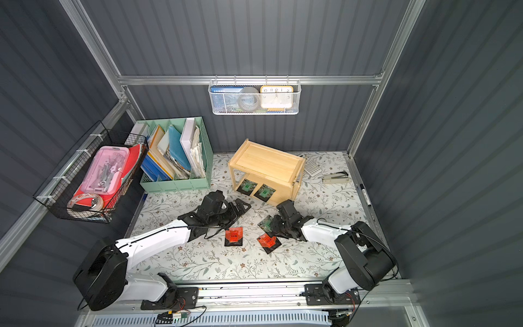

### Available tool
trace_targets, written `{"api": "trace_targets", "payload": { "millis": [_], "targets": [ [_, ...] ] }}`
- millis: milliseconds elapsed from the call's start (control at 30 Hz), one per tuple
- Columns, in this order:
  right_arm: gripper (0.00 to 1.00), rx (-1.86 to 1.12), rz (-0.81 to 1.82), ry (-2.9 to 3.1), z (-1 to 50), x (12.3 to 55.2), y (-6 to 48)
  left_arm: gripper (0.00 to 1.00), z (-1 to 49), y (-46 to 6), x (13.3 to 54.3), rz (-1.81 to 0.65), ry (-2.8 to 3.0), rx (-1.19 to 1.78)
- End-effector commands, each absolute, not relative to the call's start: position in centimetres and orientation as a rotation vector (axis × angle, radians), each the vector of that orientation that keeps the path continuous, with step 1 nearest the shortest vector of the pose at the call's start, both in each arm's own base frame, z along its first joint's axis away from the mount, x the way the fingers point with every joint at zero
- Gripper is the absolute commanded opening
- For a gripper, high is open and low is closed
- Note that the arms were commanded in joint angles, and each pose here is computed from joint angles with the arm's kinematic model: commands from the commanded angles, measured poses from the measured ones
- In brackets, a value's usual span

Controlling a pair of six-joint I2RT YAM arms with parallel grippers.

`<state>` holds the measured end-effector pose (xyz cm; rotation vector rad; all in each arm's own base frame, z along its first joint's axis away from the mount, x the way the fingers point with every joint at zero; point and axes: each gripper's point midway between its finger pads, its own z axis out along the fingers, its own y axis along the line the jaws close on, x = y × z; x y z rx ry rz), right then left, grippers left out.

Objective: Place the tea bags on the shelf by color
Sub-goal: Pick up the tea bag from the center of the board.

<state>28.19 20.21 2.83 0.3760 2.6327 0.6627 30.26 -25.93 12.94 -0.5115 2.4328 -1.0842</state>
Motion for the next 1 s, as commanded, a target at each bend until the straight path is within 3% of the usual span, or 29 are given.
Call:
{"api": "trace_targets", "payload": {
  "millis": [0,467,767,967],
  "targets": [
    [0.45,0.434,0.678,2.645,2.5,28.3,20.6,1.0,12.2,-26.0,30.2,-1.079,2.453,-0.478],
    [0.45,0.683,0.705,2.709,1.3,25.5,21.9,0.99,10.0,-27.1,30.4,-1.14,2.48,-0.508],
    [0.46,1.032,0.763,2.629,0.3,24.6,21.7,0.93,8.5,-27.8,30.5,-1.205,2.482,-0.595],
    [0.46,1.09,0.798,2.608,0.1,24.2,22.4,0.88,7.5,-28.5,30.1,-1.242,2.495,-0.617]
  ]
}}
